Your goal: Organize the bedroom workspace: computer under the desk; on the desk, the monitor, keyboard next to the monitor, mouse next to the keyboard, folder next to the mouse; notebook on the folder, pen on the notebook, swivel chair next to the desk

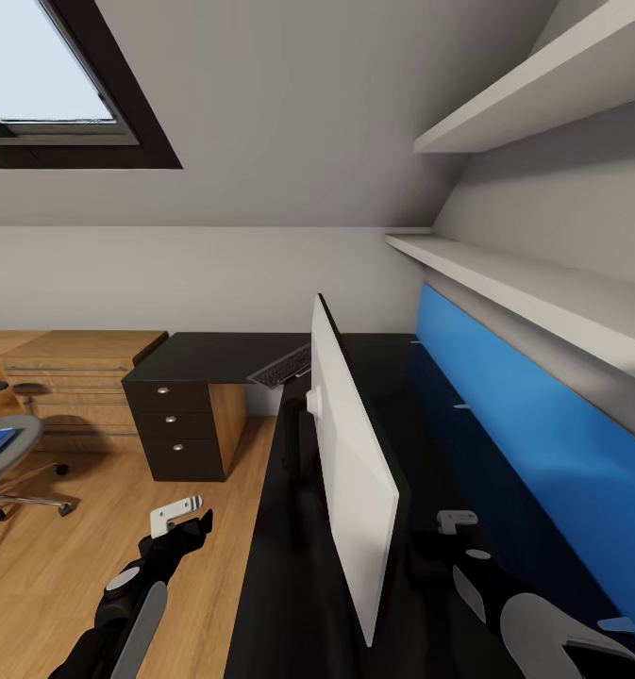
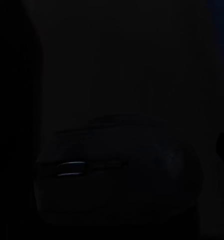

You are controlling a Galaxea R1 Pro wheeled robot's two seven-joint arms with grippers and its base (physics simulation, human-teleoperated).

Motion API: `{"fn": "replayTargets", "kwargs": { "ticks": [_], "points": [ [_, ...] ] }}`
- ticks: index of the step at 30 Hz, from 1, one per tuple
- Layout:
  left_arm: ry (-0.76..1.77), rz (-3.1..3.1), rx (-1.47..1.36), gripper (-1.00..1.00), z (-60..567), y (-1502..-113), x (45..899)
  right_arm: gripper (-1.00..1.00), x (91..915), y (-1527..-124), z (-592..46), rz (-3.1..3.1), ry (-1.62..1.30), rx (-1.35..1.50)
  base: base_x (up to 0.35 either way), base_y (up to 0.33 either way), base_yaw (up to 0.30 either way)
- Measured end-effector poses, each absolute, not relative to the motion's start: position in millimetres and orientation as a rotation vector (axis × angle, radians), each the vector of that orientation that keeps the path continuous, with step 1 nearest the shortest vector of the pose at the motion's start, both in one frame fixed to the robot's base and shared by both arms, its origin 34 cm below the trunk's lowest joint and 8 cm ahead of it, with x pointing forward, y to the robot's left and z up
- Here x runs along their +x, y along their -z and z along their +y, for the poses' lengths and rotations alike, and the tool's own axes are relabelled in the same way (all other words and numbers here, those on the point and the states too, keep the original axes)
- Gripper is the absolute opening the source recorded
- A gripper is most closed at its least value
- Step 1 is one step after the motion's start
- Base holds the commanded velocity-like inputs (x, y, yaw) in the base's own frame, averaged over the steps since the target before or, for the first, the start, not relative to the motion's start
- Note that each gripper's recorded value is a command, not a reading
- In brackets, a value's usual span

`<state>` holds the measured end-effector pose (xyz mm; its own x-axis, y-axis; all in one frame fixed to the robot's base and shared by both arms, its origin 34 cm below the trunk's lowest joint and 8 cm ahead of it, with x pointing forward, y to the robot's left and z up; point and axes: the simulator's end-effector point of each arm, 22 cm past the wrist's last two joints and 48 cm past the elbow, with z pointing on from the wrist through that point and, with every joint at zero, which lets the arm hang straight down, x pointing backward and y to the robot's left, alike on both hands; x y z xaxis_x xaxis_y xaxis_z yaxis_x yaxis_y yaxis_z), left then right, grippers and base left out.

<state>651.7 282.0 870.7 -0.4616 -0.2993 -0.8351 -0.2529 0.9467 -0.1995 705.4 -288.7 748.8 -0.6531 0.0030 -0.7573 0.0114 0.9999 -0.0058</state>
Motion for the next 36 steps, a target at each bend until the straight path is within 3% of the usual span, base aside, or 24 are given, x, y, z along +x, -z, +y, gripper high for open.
{"fn": "replayTargets", "kwargs": {
  "ticks": [33, 34, 36],
  "points": [
    [0.057, 2.073, -0.392, 1.00, 282.0, -856.2, 653.3, 1.00, 701.7, -728.5, -289.4, 2.319, 0.014, 0.015, 0.000, 0.000, 0.000],
    [0.057, 2.072, -0.392, 1.00, 282.0, -856.3, 653.4, -1.00, 701.7, -728.5, -289.5, 2.319, 0.015, 0.015, 0.000, 0.000, 0.000],
    [0.057, 2.072, -0.392, 1.00, 282.0, -856.4, 653.4, -1.00, 701.8, -728.5, -289.6, 2.319, 0.015, 0.015, 0.000, 0.000, 0.000]
  ]
}}
